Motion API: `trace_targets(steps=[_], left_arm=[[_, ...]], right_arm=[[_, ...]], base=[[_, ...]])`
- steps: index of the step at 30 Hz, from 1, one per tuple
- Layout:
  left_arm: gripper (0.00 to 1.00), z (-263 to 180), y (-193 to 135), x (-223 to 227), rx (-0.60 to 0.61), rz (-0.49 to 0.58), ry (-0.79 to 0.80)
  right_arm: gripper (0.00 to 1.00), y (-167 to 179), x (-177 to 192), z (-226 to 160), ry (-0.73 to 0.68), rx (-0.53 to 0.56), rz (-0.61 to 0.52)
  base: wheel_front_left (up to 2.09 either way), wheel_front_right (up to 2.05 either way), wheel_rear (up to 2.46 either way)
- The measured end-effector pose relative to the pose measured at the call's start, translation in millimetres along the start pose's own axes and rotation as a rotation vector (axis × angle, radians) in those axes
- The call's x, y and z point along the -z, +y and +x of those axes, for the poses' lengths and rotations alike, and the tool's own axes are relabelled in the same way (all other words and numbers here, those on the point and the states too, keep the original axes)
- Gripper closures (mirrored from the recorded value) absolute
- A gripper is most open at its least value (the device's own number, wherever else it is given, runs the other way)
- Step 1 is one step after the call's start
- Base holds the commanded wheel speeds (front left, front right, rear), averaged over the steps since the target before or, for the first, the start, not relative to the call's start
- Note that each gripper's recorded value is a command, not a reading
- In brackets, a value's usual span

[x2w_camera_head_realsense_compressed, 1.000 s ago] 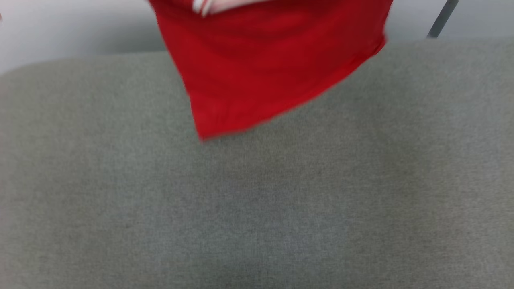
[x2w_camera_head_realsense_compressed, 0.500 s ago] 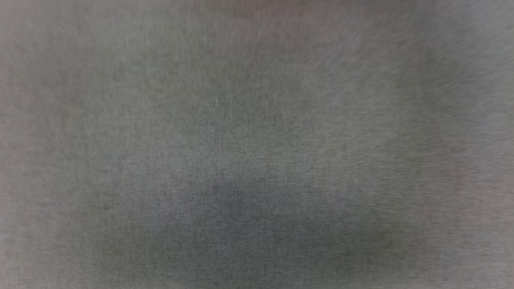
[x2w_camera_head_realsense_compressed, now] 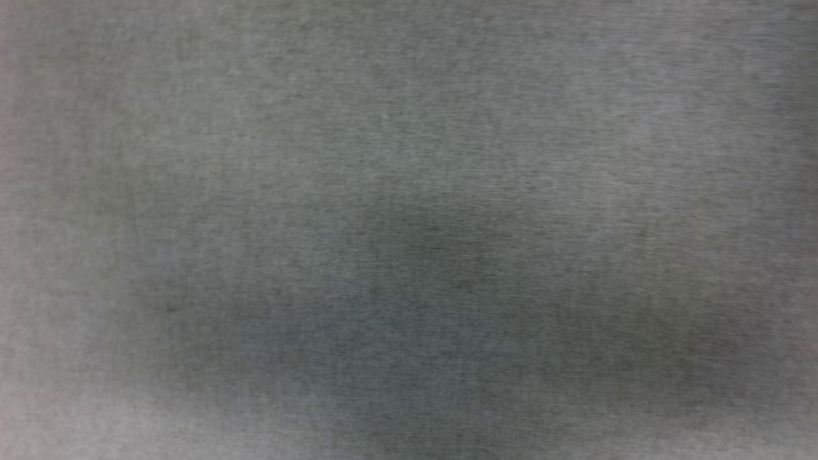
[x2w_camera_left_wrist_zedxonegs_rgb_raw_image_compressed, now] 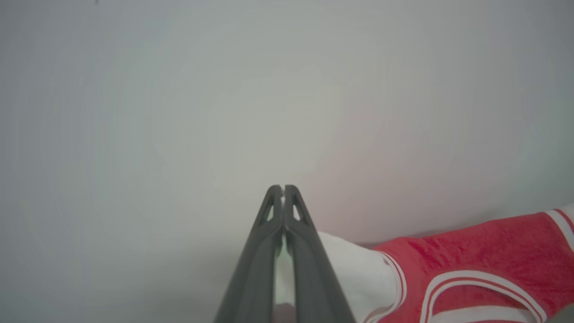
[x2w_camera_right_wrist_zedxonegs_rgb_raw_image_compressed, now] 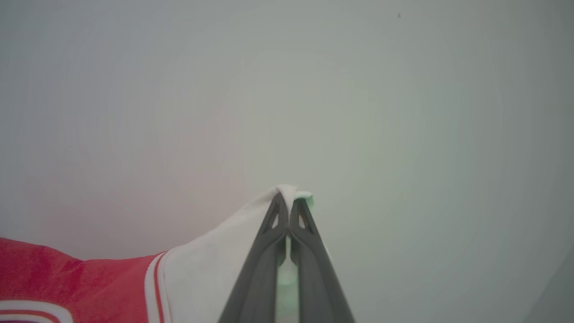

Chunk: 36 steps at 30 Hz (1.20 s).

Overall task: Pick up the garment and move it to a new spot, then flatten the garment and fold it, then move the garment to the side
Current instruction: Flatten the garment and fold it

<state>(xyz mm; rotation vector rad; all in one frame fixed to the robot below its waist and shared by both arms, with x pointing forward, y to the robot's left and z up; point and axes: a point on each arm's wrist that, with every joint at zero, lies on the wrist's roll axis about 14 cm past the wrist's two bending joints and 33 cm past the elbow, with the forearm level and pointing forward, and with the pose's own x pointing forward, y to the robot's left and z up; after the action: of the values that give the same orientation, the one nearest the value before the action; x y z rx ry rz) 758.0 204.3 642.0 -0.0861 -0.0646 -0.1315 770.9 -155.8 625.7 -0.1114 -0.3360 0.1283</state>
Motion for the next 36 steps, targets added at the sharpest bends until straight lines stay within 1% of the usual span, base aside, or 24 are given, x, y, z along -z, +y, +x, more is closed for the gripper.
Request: trace_targets(steps=[1, 2, 3, 4, 5, 6, 7, 11, 15, 18, 20, 22, 26, 28, 31, 36], left_arm=[[1.0, -1, 4, 12, -0.006, -0.009, 0.032], [1.0, -5, 9, 35, -0.011, 0.001, 0.092], [1.0, -9, 12, 47, -0.017, -0.005, 0.132], [1.0, -9, 12, 47, -0.017, -0.005, 0.132], [1.0, -19, 17, 65, -0.026, -0.003, 0.201], [1.0, -19, 17, 65, -0.026, -0.003, 0.201], [1.0, -24, 19, 71, -0.029, 0.001, 0.243], [1.0, -48, 27, 81, -0.04, 0.012, 0.348], [1.0, -82, 35, 95, -0.057, -0.006, 0.442], [1.0, -103, 37, 90, -0.046, 0.009, 0.457], [1.0, -123, 38, 99, -0.039, 0.01, 0.485], [1.0, -143, 36, 104, -0.027, -0.004, 0.502], [1.0, -185, 27, 115, 0.006, -0.019, 0.537], [1.0, -206, 24, 115, 0.008, -0.031, 0.537], [1.0, -238, 16, 115, 0.009, -0.052, 0.539], [1.0, -290, -1, 104, 0.014, -0.068, 0.535]], right_arm=[[1.0, 8, 8, 1, 0.012, -0.015, 0.007], [1.0, 21, 21, 0, 0.031, -0.028, 0.065], [1.0, 29, 30, -3, 0.051, -0.045, 0.07], [1.0, 29, 30, -3, 0.051, -0.045, 0.07], [1.0, 41, 46, -12, 0.101, -0.057, 0.124], [1.0, 41, 46, -12, 0.101, -0.057, 0.124], [1.0, 44, 51, -15, 0.131, -0.057, 0.156], [1.0, 54, 46, -24, 0.194, -0.071, 0.234], [1.0, 64, 51, -49, 0.311, -0.107, 0.283], [1.0, 58, 33, -65, 0.332, -0.132, 0.295], [1.0, 56, 34, -86, 0.386, -0.154, 0.298], [1.0, 57, 36, -112, 0.446, -0.181, 0.335], [1.0, 47, 31, -166, 0.532, -0.228, 0.321], [1.0, 41, 28, -194, 0.575, -0.245, 0.301], [1.0, 42, 25, -239, 0.648, -0.28, 0.297], [1.0, 29, 12, -302, 0.738, -0.288, 0.273]], base=[[0.0, 0.0, 0.0], [0.0, 0.0, 0.0], [0.0, 0.0, 0.0], [0.0, 0.0, 0.0], [0.0, 0.0, 0.0], [0.0, 0.0, 0.0], [0.0, 0.0, 0.0], [0.0, 0.0, 0.0], [0.0, 0.0, 0.0], [0.0, 0.0, 0.0], [0.0, 0.0, 0.0], [0.0, 0.0, 0.0], [0.0, 0.0, 0.0], [0.0, 0.0, 0.0], [0.0, 0.0, 0.0], [0.0, 0.0, 0.0]])
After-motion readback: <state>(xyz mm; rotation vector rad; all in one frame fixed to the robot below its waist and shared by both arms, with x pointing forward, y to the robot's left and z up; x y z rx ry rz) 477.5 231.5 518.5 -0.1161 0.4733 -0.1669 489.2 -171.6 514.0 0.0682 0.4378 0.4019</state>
